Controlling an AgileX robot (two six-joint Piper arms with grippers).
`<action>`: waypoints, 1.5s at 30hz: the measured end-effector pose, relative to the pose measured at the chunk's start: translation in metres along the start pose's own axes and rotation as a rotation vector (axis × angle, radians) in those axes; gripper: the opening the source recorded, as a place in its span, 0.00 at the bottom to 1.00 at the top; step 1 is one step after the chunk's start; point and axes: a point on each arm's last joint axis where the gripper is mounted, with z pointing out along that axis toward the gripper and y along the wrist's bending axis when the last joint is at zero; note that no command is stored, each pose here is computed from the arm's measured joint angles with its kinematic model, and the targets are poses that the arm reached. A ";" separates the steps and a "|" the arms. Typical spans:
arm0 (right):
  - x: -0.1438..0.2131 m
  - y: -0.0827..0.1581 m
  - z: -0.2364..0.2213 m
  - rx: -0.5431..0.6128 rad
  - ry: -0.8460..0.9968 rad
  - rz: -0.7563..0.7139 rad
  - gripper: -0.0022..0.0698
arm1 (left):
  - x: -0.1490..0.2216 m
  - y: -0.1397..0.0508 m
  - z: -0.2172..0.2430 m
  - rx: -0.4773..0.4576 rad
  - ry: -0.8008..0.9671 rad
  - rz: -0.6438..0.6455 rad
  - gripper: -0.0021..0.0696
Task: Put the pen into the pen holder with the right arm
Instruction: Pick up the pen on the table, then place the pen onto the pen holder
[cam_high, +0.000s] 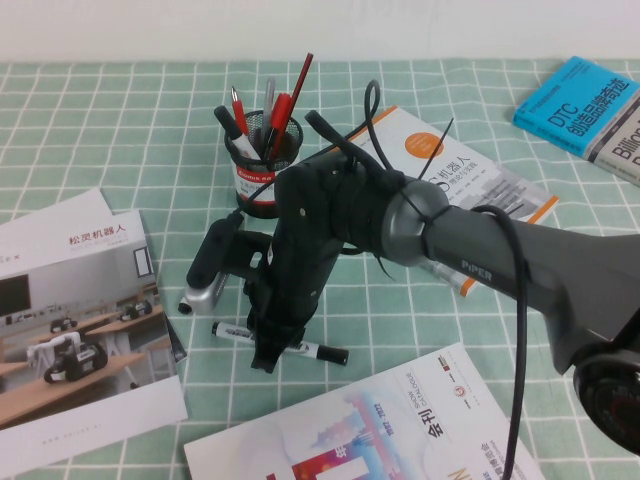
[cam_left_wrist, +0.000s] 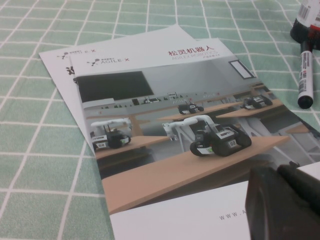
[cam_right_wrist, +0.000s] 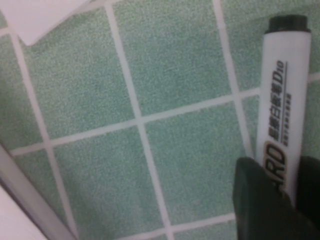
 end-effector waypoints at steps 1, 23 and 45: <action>0.000 0.000 0.000 0.002 0.000 0.003 0.20 | 0.000 0.000 0.000 0.000 0.000 0.000 0.02; 0.009 -0.012 -0.138 0.322 -0.300 0.451 0.19 | 0.000 0.000 0.000 0.000 0.000 0.000 0.02; 0.020 -0.072 -0.112 0.658 -1.325 0.457 0.19 | 0.000 0.000 0.000 0.000 0.000 0.000 0.02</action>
